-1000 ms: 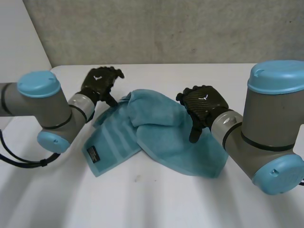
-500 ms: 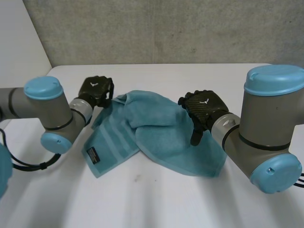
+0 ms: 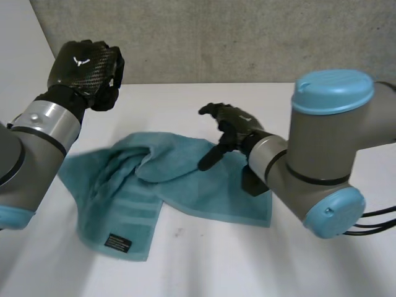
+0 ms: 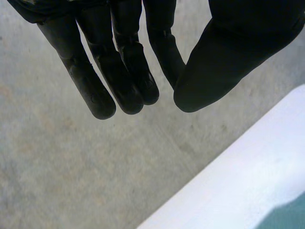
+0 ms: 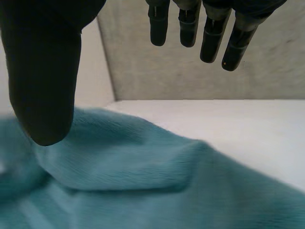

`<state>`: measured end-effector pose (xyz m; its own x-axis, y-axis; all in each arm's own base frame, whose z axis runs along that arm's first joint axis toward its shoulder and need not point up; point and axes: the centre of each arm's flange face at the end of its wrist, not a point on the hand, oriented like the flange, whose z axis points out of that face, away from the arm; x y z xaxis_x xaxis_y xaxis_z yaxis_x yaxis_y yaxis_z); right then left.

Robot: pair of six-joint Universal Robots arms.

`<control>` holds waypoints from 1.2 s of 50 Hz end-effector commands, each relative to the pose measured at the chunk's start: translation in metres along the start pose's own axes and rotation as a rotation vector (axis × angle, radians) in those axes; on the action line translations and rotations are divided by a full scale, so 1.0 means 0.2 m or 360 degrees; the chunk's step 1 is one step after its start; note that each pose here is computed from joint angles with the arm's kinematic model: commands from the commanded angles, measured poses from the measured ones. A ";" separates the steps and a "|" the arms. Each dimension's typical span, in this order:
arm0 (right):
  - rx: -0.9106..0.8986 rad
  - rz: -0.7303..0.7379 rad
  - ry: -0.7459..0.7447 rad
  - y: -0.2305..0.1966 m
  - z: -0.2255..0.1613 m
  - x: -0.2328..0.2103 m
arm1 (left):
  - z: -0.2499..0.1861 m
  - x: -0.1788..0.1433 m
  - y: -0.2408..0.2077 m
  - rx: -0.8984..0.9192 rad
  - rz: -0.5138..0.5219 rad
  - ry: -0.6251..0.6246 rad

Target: Fold the laundry

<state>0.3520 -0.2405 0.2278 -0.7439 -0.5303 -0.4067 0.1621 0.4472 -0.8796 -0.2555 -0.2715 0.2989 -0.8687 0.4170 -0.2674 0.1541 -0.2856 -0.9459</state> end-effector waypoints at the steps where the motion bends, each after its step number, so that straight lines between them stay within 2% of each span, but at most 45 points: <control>1: -0.0077 0.0245 -0.0153 0.10 0.07 -0.12 | -0.10 0.07 -0.08 0.0051 -0.0024 0.0061; 8: -0.0128 0.0266 -0.0257 0.23 0.14 -0.25 | -0.14 0.11 -0.09 0.0050 -0.0021 0.0086; 10: -0.0181 0.0195 -0.0224 0.32 0.18 -0.23 | -0.13 0.08 -0.07 0.0035 -0.0013 0.0065; 13: -0.0150 0.0060 -0.0166 0.32 0.17 -0.20 | -0.11 0.04 -0.02 -0.0012 -0.0003 0.0023; 19: -0.0060 -0.0256 0.0017 0.26 0.13 -0.15 | -0.02 -0.17 0.31 -0.0318 -0.0015 -0.0157; 22: -0.0067 -0.0363 0.0048 0.26 0.11 -0.14 | -0.02 -0.23 0.40 -0.0426 -0.0039 -0.0192; 30: -0.0071 -0.0431 0.0053 0.25 0.06 -0.14 | -0.03 -0.28 0.69 -0.0774 -0.0128 -0.0213; 35: -0.0090 -0.0433 0.0057 0.27 0.06 -0.14 | -0.04 -0.27 0.77 -0.0858 -0.0152 -0.0197; 49: -0.0024 -0.0446 0.0048 0.23 0.10 -0.16 | -0.02 -0.26 0.83 -0.0894 -0.0164 -0.0178; 55: 0.0029 -0.0375 0.0026 0.19 0.12 -0.19 | -0.05 -0.24 0.69 -0.0813 -0.0144 -0.0163; 60: 0.0060 -0.0187 -0.0027 0.15 0.12 -0.23 | -0.10 -0.21 0.52 -0.0692 -0.0114 -0.0155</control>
<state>0.4012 -0.2209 0.2035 -0.7726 -0.6070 -0.1864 -0.0089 0.3039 -0.9527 -0.1881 -0.3246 0.1751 -0.9270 0.3262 -0.1850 0.2651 0.2210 -0.9386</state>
